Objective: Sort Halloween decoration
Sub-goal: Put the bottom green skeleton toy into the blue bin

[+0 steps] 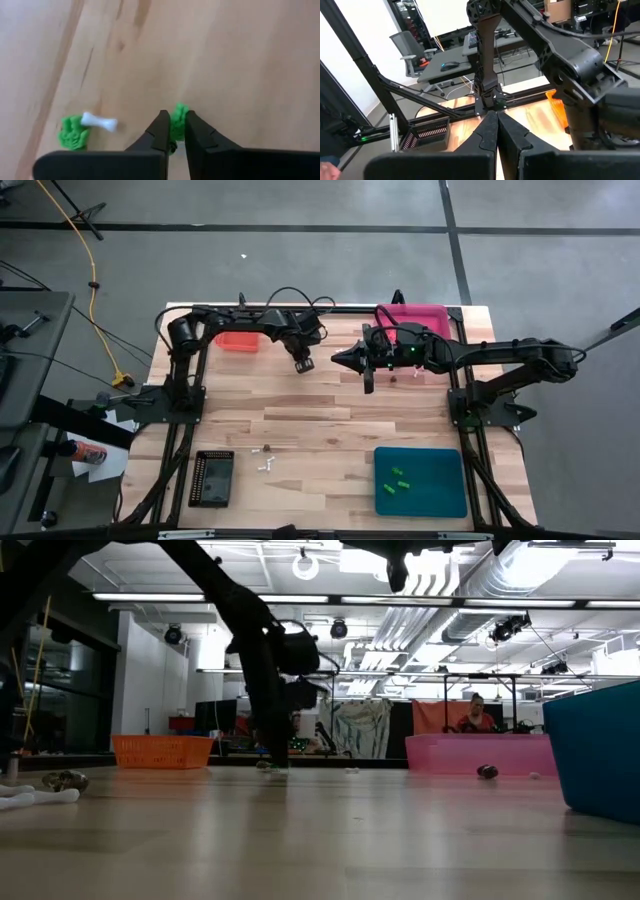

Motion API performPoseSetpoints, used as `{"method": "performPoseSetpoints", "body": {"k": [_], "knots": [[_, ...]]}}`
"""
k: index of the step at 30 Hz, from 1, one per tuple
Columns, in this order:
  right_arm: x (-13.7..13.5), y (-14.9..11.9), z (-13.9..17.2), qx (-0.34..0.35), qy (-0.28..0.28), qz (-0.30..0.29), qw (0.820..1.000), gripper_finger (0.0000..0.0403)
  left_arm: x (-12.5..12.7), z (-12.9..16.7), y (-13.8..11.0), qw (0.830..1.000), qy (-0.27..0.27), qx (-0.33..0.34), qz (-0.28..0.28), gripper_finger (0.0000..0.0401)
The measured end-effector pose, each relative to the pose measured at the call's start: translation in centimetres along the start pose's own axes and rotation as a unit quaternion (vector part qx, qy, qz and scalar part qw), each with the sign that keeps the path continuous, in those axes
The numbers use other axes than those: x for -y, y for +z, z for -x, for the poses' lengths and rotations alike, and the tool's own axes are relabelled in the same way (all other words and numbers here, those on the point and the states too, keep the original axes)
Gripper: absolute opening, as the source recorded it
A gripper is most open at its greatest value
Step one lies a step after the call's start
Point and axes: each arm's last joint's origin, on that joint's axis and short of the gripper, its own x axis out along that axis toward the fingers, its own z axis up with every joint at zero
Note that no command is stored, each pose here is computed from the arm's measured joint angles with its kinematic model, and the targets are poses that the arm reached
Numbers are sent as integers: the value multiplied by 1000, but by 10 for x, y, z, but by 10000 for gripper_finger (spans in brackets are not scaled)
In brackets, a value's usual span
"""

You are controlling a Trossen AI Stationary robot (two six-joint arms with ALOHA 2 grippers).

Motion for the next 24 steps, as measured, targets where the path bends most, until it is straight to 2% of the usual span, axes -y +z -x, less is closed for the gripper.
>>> {"method": "performPoseSetpoints", "body": {"k": [6, 9, 12, 17, 21, 24], "knots": [[1, 0, 0, 3, -10, 11, 1000, 0, 3, 53, 9, 994, -44, 104, -7, 3], [1, 0, 0, 3, -12, 19, 1000, 0, 8, 90, 9, 980, -58, 190, -5, 1], [1, 1, 0, 6, -11, 21, 1000, 0, 19, 126, 0, 958, -71, 277, -13, 2], [1, 1, 0, 8, -11, 21, 1000, 0, 41, 174, -31, 907, -93, 410, -24, 1], [0, 1, 0, 9, -6, 21, 1000, 0, 57, 192, -65, 871, -128, 474, -4, 1], [0, 2, 0, 9, -1, 21, 1000, 0, 68, 197, -87, 848, -134, 512, 21, 1]]}}
